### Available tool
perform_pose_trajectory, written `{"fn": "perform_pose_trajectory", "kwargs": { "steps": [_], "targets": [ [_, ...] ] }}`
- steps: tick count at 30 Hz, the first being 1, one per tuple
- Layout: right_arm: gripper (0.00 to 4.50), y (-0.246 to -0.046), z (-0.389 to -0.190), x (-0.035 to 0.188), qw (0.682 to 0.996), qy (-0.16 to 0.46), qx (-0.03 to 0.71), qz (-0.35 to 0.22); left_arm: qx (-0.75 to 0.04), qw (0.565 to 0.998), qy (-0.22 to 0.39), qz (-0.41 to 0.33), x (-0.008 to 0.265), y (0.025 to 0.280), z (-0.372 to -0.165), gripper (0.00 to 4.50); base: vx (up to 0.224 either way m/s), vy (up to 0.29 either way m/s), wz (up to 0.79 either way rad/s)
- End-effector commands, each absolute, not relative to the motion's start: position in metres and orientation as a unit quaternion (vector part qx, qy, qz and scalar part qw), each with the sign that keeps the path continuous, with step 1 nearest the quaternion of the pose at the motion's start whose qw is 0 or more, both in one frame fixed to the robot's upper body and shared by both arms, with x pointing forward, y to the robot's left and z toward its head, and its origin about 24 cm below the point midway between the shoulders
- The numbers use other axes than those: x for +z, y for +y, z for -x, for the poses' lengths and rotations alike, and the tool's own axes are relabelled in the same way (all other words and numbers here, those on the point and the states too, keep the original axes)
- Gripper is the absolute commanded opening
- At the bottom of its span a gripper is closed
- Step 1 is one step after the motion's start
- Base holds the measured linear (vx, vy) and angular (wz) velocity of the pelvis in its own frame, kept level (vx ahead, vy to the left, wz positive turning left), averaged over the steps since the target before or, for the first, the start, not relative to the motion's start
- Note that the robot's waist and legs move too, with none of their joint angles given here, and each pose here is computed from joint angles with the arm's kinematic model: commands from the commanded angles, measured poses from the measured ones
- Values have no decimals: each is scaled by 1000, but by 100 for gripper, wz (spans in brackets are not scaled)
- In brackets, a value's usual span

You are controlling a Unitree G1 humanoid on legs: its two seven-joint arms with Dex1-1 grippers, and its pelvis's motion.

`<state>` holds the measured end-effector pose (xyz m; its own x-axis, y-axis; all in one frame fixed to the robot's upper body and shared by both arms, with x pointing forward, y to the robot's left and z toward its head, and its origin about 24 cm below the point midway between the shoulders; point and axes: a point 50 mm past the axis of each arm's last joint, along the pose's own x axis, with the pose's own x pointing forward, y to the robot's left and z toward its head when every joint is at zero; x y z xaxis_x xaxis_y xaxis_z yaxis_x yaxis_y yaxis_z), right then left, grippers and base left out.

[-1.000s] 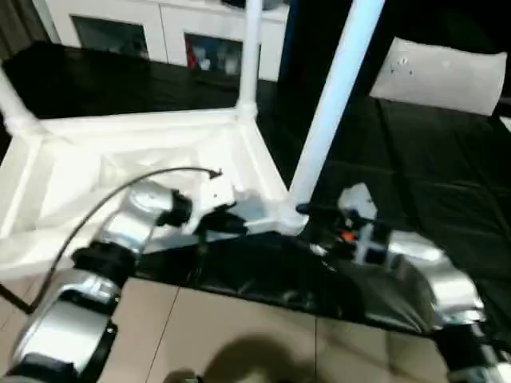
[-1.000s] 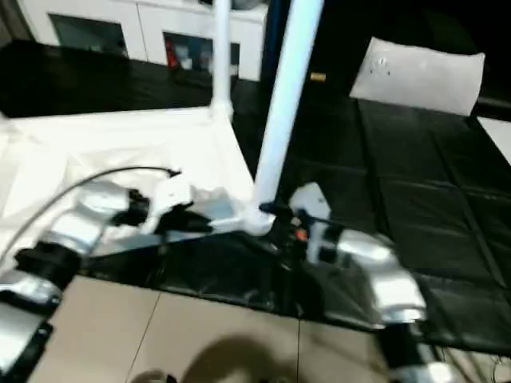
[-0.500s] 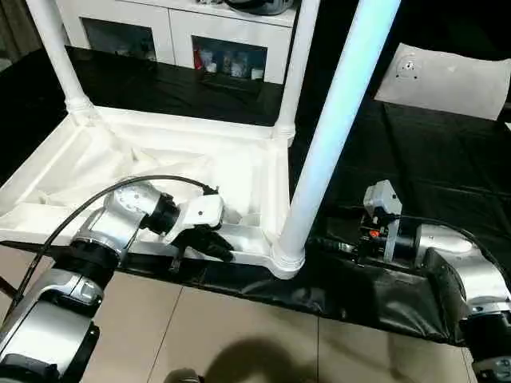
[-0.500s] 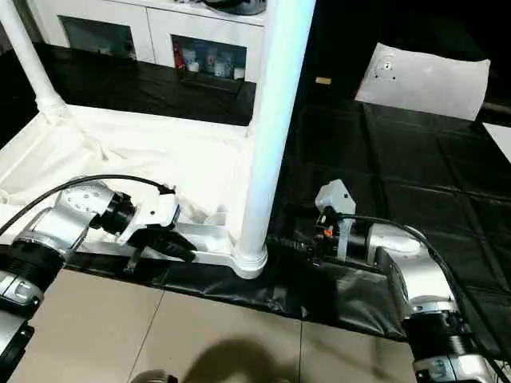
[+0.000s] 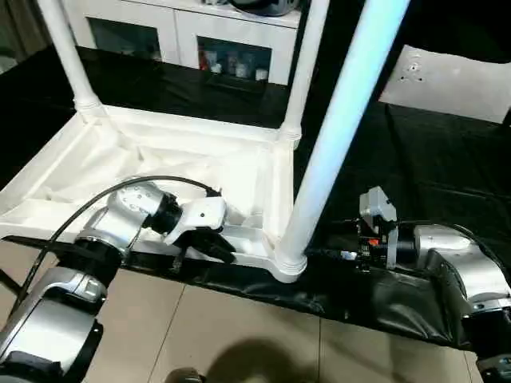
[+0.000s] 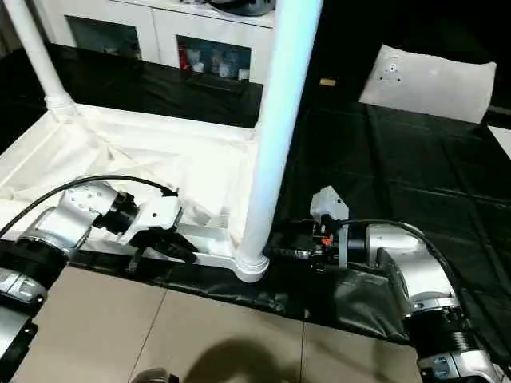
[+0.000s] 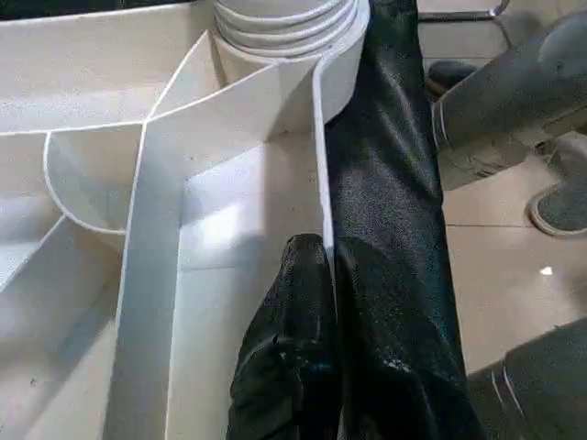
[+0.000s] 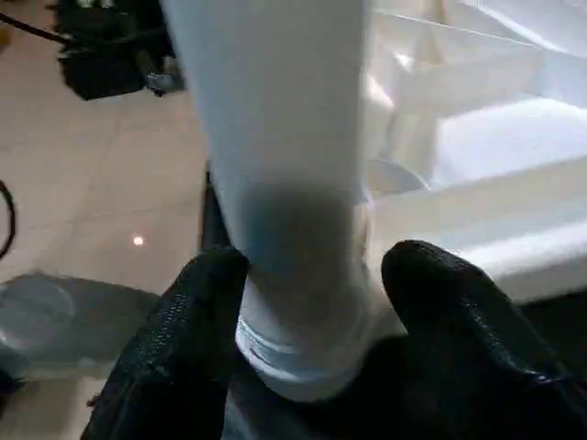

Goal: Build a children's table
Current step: Rotate leg to tighten

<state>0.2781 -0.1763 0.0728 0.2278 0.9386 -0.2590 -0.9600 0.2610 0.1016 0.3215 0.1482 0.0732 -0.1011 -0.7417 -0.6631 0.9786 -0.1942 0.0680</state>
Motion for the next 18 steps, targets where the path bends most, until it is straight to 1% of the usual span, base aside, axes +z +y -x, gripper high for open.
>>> {"fn": "perform_pose_trajectory", "kwargs": {
  "steps": [1, 6, 12, 13, 15, 16, 17, 18],
  "targets": [
    [284, -177, -276, 76, 780, 128, 611, 42, -725, 576, 209, -314, 66, 137, -319, 0, 0, 0, 0],
    [284, -167, -277, 71, 783, 124, 608, 40, -734, 571, 201, -308, 66, 131, -318, 0, 0, 0, 0],
    [284, -162, -280, 68, 784, 128, 607, 31, -738, 568, 198, -306, 66, 128, -319, 0, 0, 0, 0],
    [254, -161, -280, 68, 782, 129, 609, 28, -738, 568, 197, -306, 66, 128, -319, 0, 0, 0, 0],
    [243, -158, -279, 66, 776, 133, 616, 19, -735, 570, 197, -309, 66, 128, -320, 0, 0, 0, 0],
    [229, -157, -279, 66, 774, 136, 619, 16, -734, 571, 198, -310, 66, 128, -320, 0, 0, 0, 0],
    [229, -157, -279, 66, 772, 138, 620, 14, -733, 571, 199, -311, 66, 128, -321, 0, 0, 0, 0],
    [214, -156, -279, 65, 771, 140, 621, 12, -732, 572, 199, -311, 66, 129, -321, 0, 0, 0, 0]
  ]
}}
